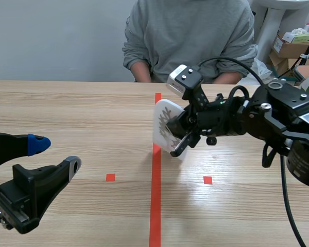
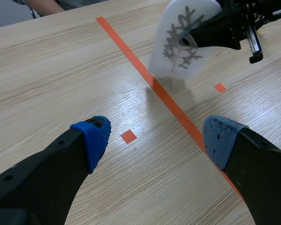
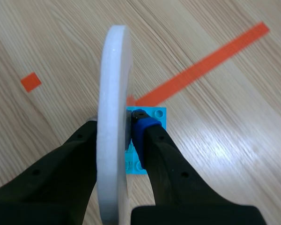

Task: Do the leaf sorting experiment

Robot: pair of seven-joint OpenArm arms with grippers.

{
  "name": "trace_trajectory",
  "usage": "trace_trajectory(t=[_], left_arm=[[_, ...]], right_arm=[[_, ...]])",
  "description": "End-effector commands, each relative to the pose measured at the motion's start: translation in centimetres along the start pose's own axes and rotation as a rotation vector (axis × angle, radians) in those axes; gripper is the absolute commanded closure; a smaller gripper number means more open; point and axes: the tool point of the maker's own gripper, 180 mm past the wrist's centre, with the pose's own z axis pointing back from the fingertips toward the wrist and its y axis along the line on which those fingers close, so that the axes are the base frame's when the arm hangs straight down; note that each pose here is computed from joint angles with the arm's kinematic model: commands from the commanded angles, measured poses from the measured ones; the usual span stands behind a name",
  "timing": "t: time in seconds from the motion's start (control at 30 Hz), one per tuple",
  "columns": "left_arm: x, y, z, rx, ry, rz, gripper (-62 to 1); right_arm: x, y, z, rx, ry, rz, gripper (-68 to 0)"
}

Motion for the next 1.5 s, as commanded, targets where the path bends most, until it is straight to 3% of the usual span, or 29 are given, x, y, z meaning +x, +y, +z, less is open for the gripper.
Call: trace_trajectory(t=[0.0,0.23,0.47,0.7,0.97,1.37,1.47], left_arm=[[0.6,0.0,0.1,0.004,-0.025,0.003,-43.7],[0.6,0.0,0.1,0.004,-0.025,0.003,-43.7],[0.6,0.0,0.1,0.004,-0.025,0.003,-43.7],[0.6,0.0,0.1,0.004,-0.021,0.004,-43.7],[0.4,0.0,0.1,0.004,-0.011,0.003,-43.7],[0.4,0.0,0.1,0.004,-0.01,0.003,-43.7],[0.4,0.0,0.1,0.004,-0.01,0.003,-43.7]], right_arm=[[0.2,-0.6,0.7,-0.034,-0.018,-0.021,-0.9],[-2.1,-4.5,4.3,-0.229,0.0,-0.136,-0.9],[-7.1,-9.6,10.4,-0.474,0.055,-0.266,-0.9],[-10.3,-14.6,16.1,-0.683,0.077,-0.34,-0.9],[-13.9,-15.7,16.3,-0.712,0.121,-0.436,-0.9],[-14.6,-15.7,16.4,-0.719,0.137,-0.446,-0.9],[-14.6,-15.7,16.4,-0.719,0.137,-0.445,-4.4]])
